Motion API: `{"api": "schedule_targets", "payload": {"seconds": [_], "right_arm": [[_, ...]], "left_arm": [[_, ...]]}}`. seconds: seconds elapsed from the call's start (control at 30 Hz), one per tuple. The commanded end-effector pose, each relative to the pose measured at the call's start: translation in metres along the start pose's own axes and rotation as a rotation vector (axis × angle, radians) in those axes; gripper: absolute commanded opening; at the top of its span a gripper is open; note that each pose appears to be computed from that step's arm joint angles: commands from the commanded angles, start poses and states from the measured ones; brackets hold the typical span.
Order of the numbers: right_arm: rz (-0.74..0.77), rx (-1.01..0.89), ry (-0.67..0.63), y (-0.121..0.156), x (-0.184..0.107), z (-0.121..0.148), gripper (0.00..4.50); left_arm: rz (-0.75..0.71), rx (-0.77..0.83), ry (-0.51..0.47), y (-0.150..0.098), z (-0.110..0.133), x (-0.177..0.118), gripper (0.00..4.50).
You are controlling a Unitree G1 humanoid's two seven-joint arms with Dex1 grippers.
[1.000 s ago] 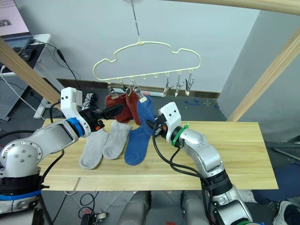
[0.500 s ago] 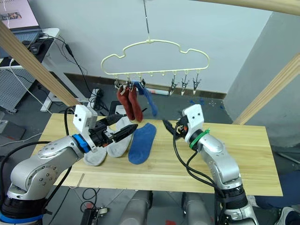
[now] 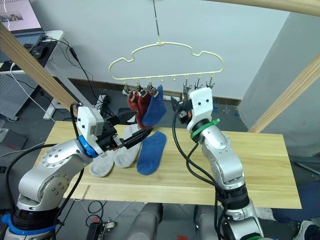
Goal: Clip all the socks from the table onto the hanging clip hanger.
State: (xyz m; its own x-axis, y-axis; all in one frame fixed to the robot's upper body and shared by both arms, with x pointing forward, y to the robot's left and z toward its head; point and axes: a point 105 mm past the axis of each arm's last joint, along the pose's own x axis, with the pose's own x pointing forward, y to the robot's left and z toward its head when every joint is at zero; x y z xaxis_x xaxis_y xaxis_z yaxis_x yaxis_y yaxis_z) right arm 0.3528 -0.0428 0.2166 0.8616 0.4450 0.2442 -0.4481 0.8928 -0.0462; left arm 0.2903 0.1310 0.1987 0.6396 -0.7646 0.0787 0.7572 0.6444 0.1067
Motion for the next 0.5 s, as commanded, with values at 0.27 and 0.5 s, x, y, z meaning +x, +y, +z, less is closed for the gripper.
{"api": "schedule_targets", "payload": {"seconds": [0.27, 0.5], "right_arm": [[-0.087, 0.028, -0.029, -0.017, 0.008, 0.010, 2.43], [-0.051, 0.044, -0.054, -0.006, 0.019, 0.015, 2.43]], "left_arm": [[-0.014, 0.028, -0.065, -0.010, 0.018, 0.001, 4.50], [-0.028, 0.042, -0.082, -0.014, 0.023, 0.003, 4.50]]}}
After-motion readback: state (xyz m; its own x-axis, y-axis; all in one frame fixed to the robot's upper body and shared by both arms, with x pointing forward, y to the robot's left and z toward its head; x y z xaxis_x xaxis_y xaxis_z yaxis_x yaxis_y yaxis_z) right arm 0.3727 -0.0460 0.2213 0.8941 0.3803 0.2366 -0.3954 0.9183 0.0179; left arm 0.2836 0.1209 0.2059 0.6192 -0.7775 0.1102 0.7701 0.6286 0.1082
